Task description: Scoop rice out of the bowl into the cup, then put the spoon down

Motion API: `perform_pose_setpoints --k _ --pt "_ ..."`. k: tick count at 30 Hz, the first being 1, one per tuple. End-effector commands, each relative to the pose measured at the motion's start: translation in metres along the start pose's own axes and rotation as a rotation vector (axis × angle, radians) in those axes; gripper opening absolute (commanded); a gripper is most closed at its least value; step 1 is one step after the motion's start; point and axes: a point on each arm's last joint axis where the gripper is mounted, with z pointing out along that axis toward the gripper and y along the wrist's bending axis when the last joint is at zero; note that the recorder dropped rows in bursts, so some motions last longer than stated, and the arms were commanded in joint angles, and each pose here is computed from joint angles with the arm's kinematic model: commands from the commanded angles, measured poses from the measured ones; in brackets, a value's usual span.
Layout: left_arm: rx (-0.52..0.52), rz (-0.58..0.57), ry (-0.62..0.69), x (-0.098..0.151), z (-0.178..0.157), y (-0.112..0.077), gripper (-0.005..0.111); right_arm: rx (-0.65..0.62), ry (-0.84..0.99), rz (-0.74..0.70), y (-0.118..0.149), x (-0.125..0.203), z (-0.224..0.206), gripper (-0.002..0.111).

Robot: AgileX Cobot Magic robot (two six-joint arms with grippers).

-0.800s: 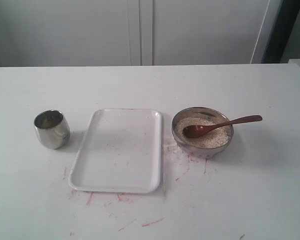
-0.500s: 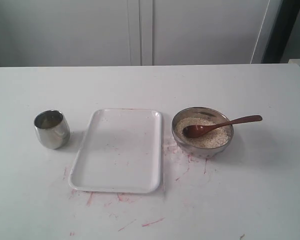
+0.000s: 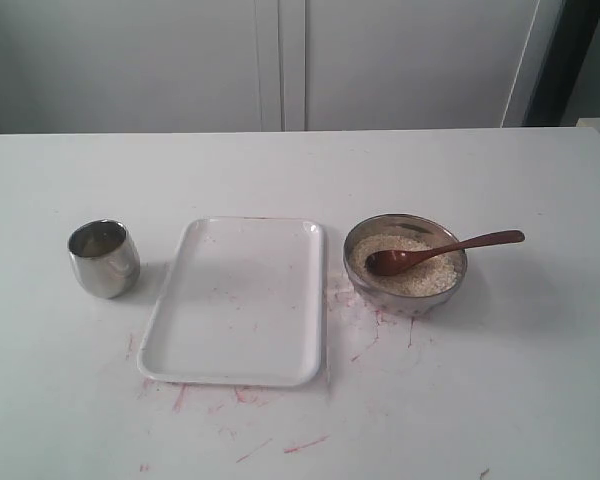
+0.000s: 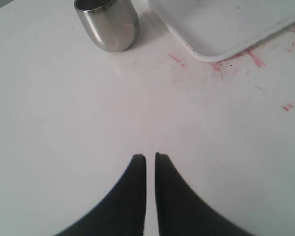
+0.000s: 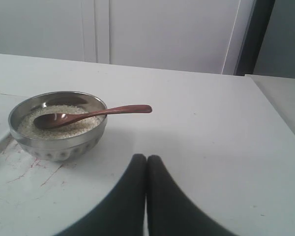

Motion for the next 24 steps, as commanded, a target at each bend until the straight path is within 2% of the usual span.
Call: perform_pose_setpoints --k 1,24 --pt "0.011 -0.005 0.038 0.0056 0.0008 -0.0015 0.014 0.009 -0.014 -0.012 -0.0005 0.0003 0.0 0.0" --pt "0.011 -0.005 0.038 0.0056 0.0008 -0.0015 0.014 0.009 -0.028 -0.012 -0.0005 -0.0009 -0.0001 0.0"
